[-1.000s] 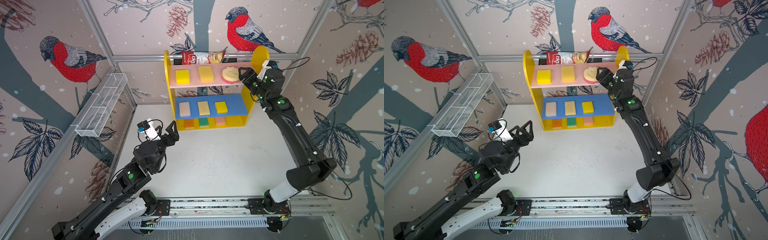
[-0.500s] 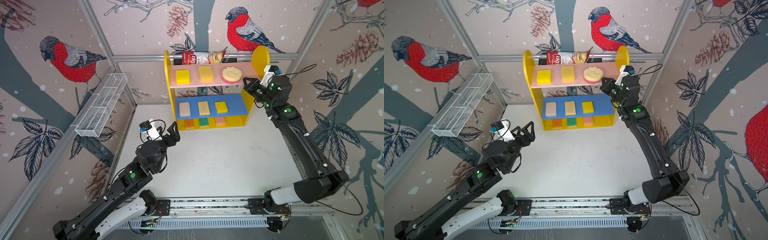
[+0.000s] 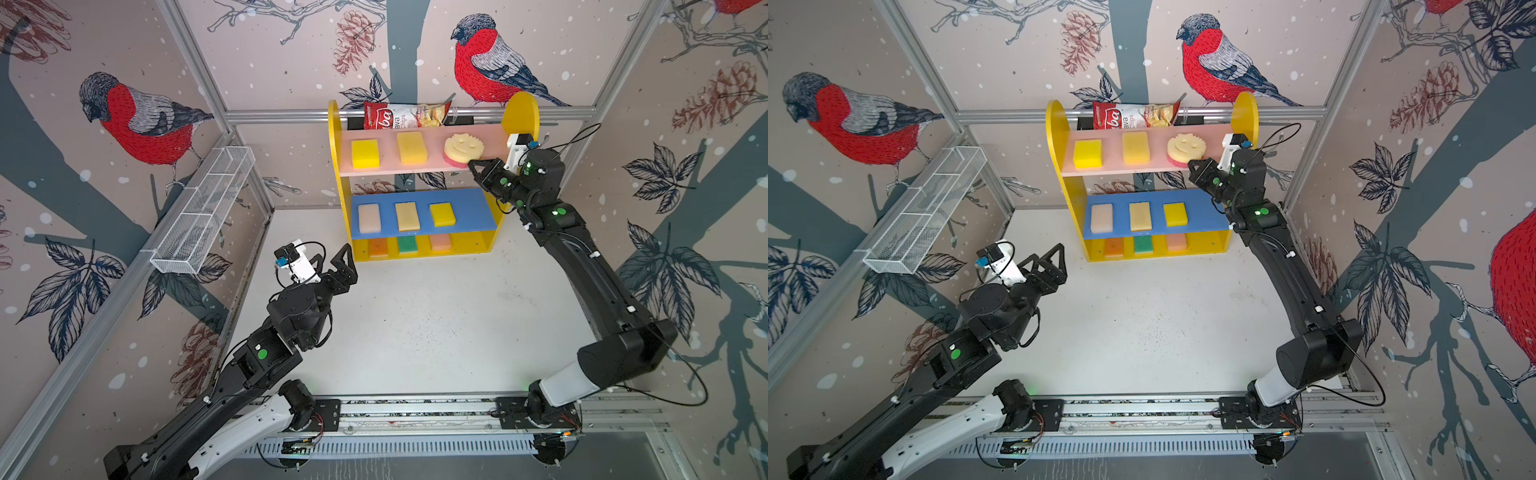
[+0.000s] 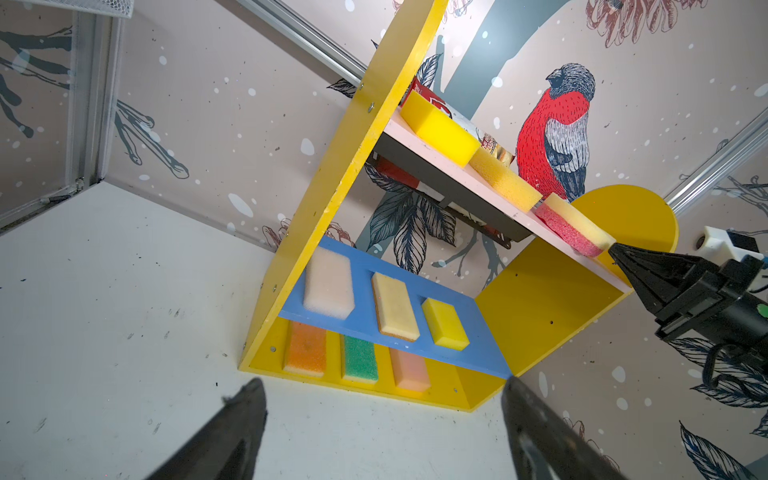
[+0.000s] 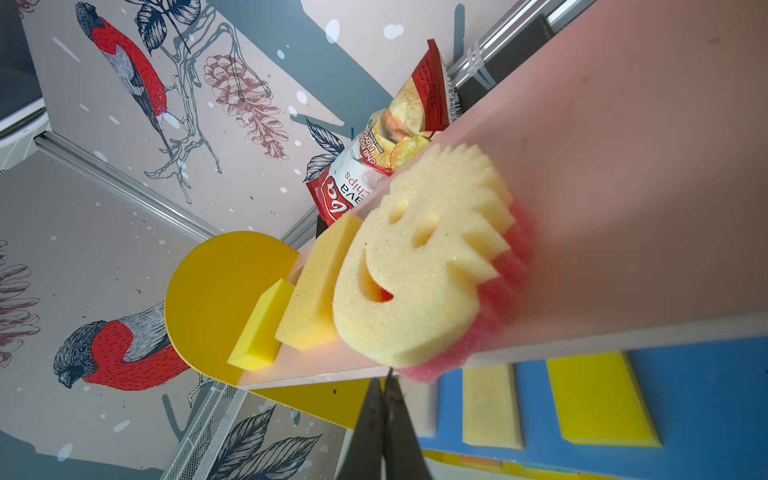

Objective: Place and organize the cleaning sponges onto the shelf
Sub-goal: 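Push the smiley sponge farther onto the pink shelf with right gripper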

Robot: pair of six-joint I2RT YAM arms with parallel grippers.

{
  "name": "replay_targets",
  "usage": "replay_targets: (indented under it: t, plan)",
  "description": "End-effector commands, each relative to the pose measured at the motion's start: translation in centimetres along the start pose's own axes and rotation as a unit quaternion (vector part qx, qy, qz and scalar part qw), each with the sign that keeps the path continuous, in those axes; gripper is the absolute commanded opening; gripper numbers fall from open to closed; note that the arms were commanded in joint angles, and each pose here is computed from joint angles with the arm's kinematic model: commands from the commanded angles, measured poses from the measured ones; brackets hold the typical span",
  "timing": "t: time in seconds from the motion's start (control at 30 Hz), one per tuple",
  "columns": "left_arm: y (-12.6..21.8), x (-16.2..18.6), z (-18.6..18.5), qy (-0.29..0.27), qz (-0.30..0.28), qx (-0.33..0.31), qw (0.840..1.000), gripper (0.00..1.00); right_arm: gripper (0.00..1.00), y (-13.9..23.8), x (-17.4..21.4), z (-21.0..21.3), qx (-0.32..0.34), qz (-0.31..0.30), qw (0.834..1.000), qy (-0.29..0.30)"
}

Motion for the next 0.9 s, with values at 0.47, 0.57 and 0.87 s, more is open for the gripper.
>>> replay_targets:
  t: [0.47,0.57,0.87]
  plan:
    - [-0.4,-0.4,-0.2,-0.006,-0.009,-0.007,1.000,0.88,0.00,-2.0,-1.5,-0.5,-0.008,-0.013,1.000,-0.004]
    - [-0.3,-0.5,-0.1,-0.006,-0.011,-0.007,1.000,0.87,0.00,-2.3,-1.4,-0.8,-0.006,-0.012,1.000,-0.007]
    - [-0.6,-0.2,-0.1,-0.005,-0.007,-0.009,1.000,0.87,0.00,-2.7,-1.6,-1.2,-0.005,-0.007,1.000,-0.006]
Point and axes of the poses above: each gripper's point midway between its finger pads, its own y axis back along the fingers, its own z axis along the line the jaws close on, x = y × z, the point moved 1 cm from there along y, back along the fingers, and after that the axes turned 14 degrees about y, right-handed, at the moved point
